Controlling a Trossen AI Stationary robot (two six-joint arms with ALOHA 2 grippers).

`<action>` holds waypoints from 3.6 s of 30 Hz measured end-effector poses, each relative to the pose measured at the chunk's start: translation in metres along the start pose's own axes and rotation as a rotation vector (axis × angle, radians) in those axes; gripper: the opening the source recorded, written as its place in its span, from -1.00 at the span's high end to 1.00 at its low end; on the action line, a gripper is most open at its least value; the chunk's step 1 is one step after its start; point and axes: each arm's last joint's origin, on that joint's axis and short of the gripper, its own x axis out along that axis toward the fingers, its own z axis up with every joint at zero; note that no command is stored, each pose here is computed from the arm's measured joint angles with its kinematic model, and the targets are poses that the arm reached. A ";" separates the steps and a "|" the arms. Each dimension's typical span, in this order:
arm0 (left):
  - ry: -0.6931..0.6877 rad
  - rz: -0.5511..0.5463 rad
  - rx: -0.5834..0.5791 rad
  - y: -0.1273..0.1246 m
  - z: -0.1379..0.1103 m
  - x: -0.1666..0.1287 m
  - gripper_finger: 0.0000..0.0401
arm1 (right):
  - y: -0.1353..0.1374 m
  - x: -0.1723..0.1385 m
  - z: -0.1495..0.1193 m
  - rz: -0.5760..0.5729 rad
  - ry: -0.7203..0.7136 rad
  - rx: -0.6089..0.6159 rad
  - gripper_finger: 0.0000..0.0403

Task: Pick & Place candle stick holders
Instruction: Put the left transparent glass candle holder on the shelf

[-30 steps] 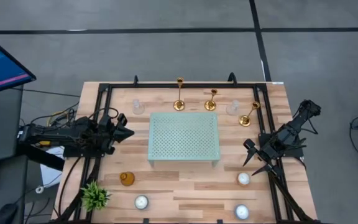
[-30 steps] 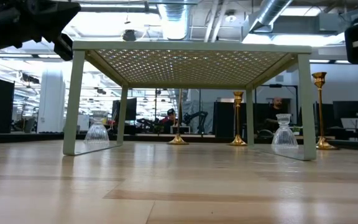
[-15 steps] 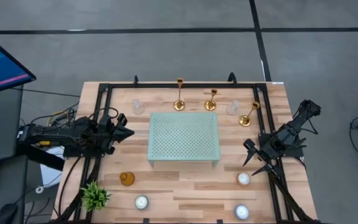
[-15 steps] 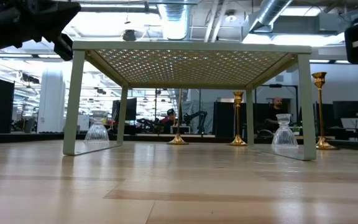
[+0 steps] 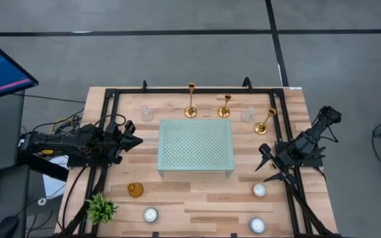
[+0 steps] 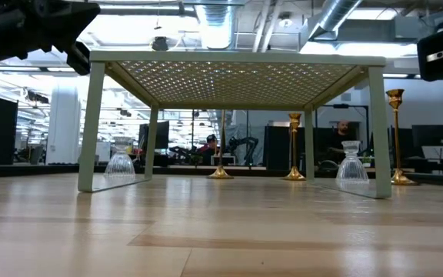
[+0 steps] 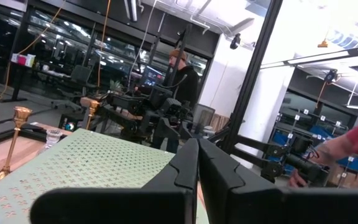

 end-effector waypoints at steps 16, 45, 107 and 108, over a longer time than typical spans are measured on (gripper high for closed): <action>-0.011 0.021 0.003 0.001 0.001 0.000 0.94 | -0.003 -0.001 0.011 -0.109 -0.120 0.052 -0.12; -0.173 0.332 -0.175 -0.005 0.063 0.046 0.98 | -0.005 0.000 0.001 -0.161 -0.019 0.097 -0.12; 0.448 1.004 0.143 0.070 0.043 0.011 -0.40 | -0.008 -0.001 0.001 -0.263 -0.030 0.100 -0.12; 0.445 1.010 0.144 0.071 0.040 0.010 -0.40 | -0.008 -0.001 0.001 -0.263 -0.030 0.101 -0.12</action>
